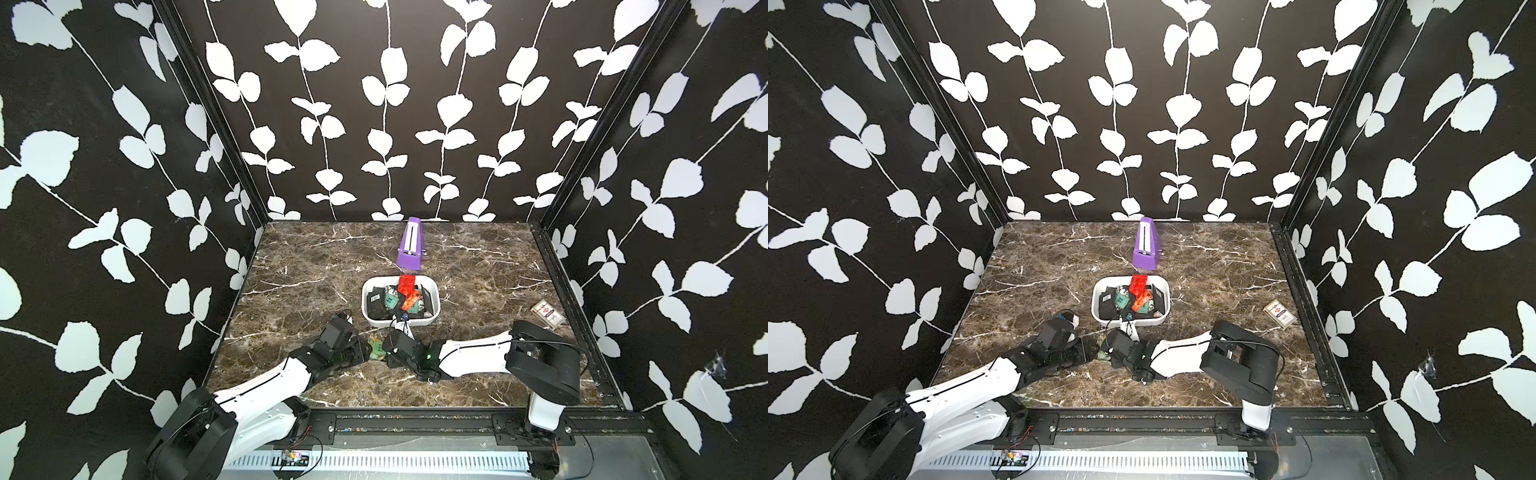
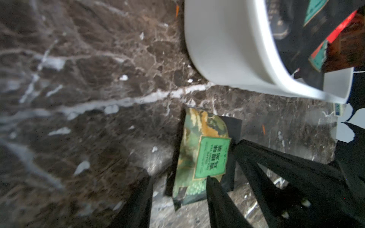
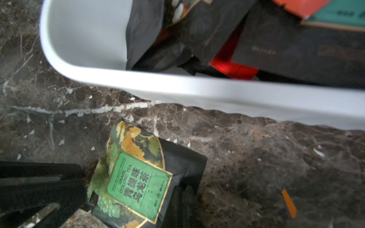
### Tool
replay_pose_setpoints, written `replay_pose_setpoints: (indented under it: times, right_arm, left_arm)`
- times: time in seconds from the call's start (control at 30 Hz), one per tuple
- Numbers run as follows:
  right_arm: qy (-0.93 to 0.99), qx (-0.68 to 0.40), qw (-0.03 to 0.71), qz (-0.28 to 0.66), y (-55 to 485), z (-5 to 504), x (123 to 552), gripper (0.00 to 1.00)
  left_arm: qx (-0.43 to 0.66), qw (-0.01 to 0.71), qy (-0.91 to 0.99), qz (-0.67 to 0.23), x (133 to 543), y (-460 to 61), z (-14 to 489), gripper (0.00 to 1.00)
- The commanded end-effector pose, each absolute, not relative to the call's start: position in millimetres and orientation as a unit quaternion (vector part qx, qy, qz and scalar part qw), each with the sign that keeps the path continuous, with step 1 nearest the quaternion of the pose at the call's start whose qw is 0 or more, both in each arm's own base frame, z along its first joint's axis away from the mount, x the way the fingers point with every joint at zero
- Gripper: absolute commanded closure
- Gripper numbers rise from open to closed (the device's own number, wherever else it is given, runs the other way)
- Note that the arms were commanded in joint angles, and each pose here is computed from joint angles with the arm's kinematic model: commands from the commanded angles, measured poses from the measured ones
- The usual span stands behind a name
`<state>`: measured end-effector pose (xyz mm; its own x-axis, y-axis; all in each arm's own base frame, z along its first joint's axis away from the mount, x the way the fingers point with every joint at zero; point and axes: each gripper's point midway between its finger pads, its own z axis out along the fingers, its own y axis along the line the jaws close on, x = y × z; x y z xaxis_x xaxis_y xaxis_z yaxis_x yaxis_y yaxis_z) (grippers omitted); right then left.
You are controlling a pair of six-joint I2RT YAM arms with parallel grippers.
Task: Put the tea bags into the storage box
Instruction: Move the tea bag to the center of the board.
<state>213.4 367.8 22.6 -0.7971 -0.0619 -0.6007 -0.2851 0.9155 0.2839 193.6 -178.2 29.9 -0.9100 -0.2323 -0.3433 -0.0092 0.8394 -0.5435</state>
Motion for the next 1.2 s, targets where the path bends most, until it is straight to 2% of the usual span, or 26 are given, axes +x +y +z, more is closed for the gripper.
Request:
replay_pose_setpoints:
  times: [0.0, 0.2, 0.6, 0.73, 0.87, 0.93, 1.0, 1.17]
  right_arm:
    - [0.943, -0.091, 0.278, 0.158, 349, -5, 204, 1.00]
    - [0.949, -0.084, 0.263, 0.154, 338, -21, 195, 1.00]
    - [0.949, -0.085, 0.261, 0.157, 342, -23, 191, 1.00]
    - [0.948, -0.082, 0.264, 0.159, 342, -23, 191, 1.00]
    - [0.947, -0.080, 0.267, 0.160, 340, -21, 192, 1.00]
    - [0.946, -0.079, 0.269, 0.160, 340, -20, 192, 1.00]
    - [0.946, -0.076, 0.271, 0.159, 337, -20, 192, 1.00]
    - [0.942, -0.075, 0.282, 0.163, 335, -11, 194, 1.00]
  left_arm:
    - [-0.060, 0.186, 0.945, -0.262, 184, -173, 14, 0.52]
    - [-0.065, 0.169, 0.949, -0.259, 176, -172, -3, 0.53]
    - [-0.082, 0.140, 0.941, -0.297, 168, -188, -8, 0.68]
    - [-0.077, 0.135, 0.932, -0.327, 166, -203, 3, 0.78]
    - [-0.076, 0.142, 0.931, -0.329, 168, -206, 7, 0.83]
    - [-0.074, 0.140, 0.929, -0.333, 168, -209, 9, 0.95]
    - [-0.073, 0.140, 0.929, -0.336, 169, -210, 11, 1.00]
    - [-0.072, 0.145, 0.927, -0.338, 170, -210, 21, 1.00]
